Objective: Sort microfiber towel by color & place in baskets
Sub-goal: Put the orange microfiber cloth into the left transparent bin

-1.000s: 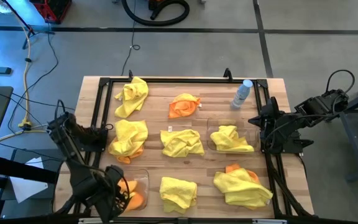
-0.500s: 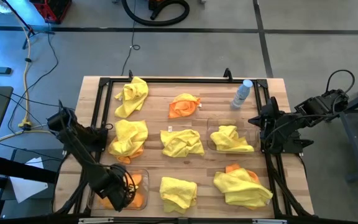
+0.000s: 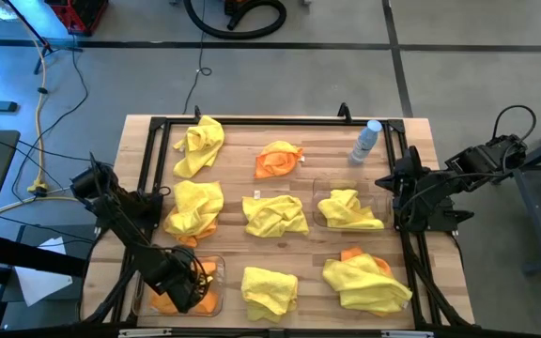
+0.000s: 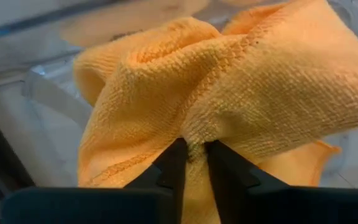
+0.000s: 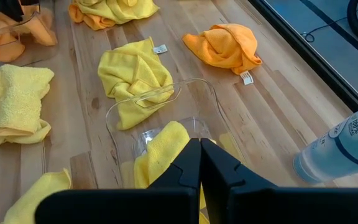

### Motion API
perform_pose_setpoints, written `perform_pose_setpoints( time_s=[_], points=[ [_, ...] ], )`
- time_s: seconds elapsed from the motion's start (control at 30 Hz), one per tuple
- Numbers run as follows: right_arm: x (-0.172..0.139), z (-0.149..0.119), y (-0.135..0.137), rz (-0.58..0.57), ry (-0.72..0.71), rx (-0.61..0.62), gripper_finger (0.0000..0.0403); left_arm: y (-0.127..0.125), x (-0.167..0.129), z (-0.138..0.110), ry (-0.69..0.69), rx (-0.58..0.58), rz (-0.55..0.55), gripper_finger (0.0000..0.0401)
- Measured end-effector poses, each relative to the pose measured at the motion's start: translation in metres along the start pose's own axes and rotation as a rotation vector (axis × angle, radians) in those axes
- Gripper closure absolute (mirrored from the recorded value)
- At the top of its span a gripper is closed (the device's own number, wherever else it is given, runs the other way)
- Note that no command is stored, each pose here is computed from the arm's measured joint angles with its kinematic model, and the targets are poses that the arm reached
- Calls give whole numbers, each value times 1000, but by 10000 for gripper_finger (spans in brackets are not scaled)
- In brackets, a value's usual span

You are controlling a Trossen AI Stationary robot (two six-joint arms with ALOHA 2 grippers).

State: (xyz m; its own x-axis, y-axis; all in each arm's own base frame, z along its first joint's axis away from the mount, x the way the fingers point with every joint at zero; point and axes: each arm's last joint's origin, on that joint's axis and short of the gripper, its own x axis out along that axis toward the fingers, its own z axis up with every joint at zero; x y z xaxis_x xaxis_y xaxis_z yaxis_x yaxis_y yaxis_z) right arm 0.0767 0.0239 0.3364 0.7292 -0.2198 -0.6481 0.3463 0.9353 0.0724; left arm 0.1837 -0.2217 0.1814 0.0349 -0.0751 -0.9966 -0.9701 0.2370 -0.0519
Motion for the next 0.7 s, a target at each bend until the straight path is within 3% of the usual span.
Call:
perform_pose_setpoints(
  time_s=[0.27, 0.53, 0.7],
  points=[
    [0, 0, 0, 0, 0, 4, 403, -4, -11, -3, 17, 35, -33, 280],
    [0, 0, 0, 0, 0, 5, 403, -3, -46, -9, 22, 35, -88, 277],
    [0, 0, 0, -1, 0, 27, 403, 3, -48, -22, 54, 34, -89, 278]
  ],
)
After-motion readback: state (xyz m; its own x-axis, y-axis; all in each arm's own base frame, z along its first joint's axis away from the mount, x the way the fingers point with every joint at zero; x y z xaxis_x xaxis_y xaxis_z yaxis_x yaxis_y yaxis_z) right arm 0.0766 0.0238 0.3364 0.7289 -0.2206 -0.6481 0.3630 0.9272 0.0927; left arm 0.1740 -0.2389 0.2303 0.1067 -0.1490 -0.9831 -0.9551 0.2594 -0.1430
